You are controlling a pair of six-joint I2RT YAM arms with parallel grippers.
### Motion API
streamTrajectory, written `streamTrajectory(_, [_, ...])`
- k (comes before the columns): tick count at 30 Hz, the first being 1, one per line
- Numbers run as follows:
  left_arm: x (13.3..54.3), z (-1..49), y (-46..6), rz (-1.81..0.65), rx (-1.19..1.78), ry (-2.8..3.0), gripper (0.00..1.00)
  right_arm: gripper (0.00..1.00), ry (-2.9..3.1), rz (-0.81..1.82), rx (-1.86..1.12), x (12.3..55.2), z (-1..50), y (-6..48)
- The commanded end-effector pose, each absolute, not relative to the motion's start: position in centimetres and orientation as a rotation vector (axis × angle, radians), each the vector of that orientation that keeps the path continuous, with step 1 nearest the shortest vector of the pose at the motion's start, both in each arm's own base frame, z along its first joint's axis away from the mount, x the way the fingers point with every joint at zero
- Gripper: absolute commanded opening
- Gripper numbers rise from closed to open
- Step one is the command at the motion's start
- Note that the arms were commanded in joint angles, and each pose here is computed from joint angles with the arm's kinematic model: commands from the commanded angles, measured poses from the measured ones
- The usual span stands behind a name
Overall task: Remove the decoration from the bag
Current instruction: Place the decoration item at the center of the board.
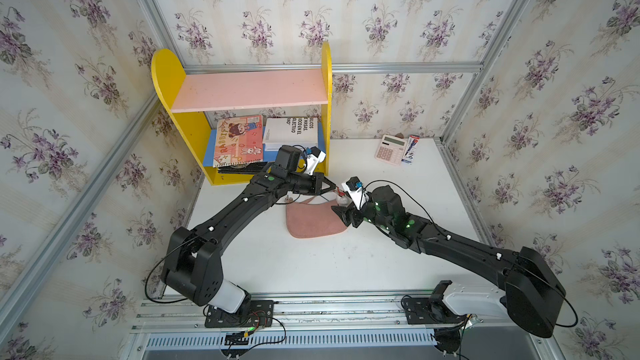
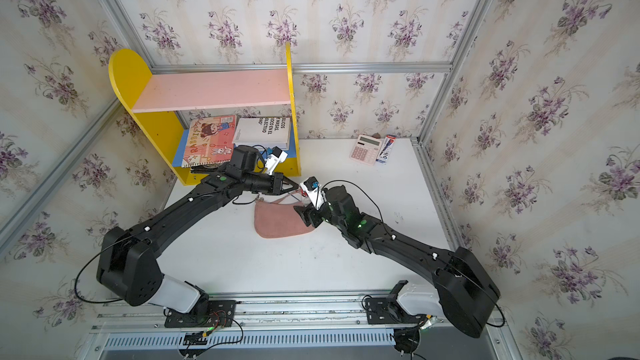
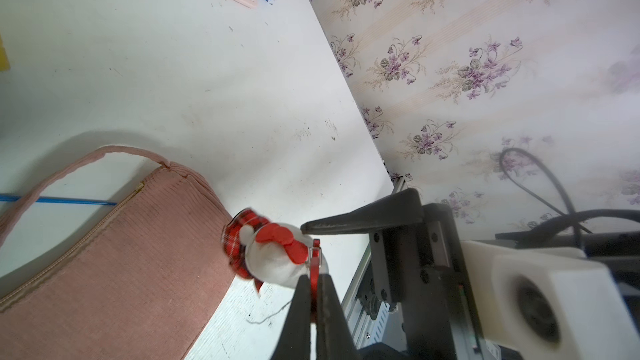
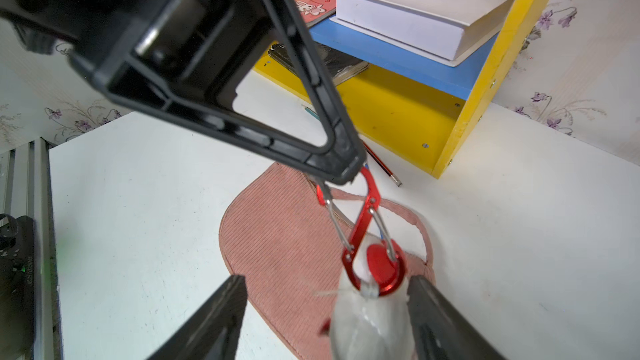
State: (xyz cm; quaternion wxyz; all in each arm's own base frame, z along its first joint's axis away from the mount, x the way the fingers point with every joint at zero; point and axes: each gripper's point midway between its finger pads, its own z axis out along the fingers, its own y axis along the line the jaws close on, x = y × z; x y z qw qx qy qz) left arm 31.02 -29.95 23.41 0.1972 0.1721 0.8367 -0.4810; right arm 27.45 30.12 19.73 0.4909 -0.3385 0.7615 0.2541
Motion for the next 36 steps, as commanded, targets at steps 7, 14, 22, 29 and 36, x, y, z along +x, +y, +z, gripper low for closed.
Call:
streamTrajectory(7, [32.7, 22.2, -30.9, -1.307, 0.603, 2.288, 0.00, 0.87, 1.854, 0.681, -0.718, 27.2, 22.0, 28.3])
streamTrajectory(14, [34.8, 20.5, -31.8, -1.288, 0.581, 2.299, 0.00, 0.88, 1.878, 0.813, -0.595, 27.6, 23.4, 27.8])
streamTrajectory(22, [31.8, 18.8, -35.7, -1.231, 0.833, 2.338, 0.00, 0.86, 1.896, 0.901, -0.259, 30.4, 24.9, 22.2])
streamTrajectory(29, [26.8, 17.7, -39.6, -1.366, 1.055, 2.300, 0.00, 0.85, 1.907, 0.820, 0.086, 33.7, 24.4, 15.1])
streamTrajectory(36, [27.0, 16.2, -41.7, -1.457, 1.181, 2.258, 0.00, 0.83, 1.942, 0.696, 0.253, 34.6, 22.2, 11.6])
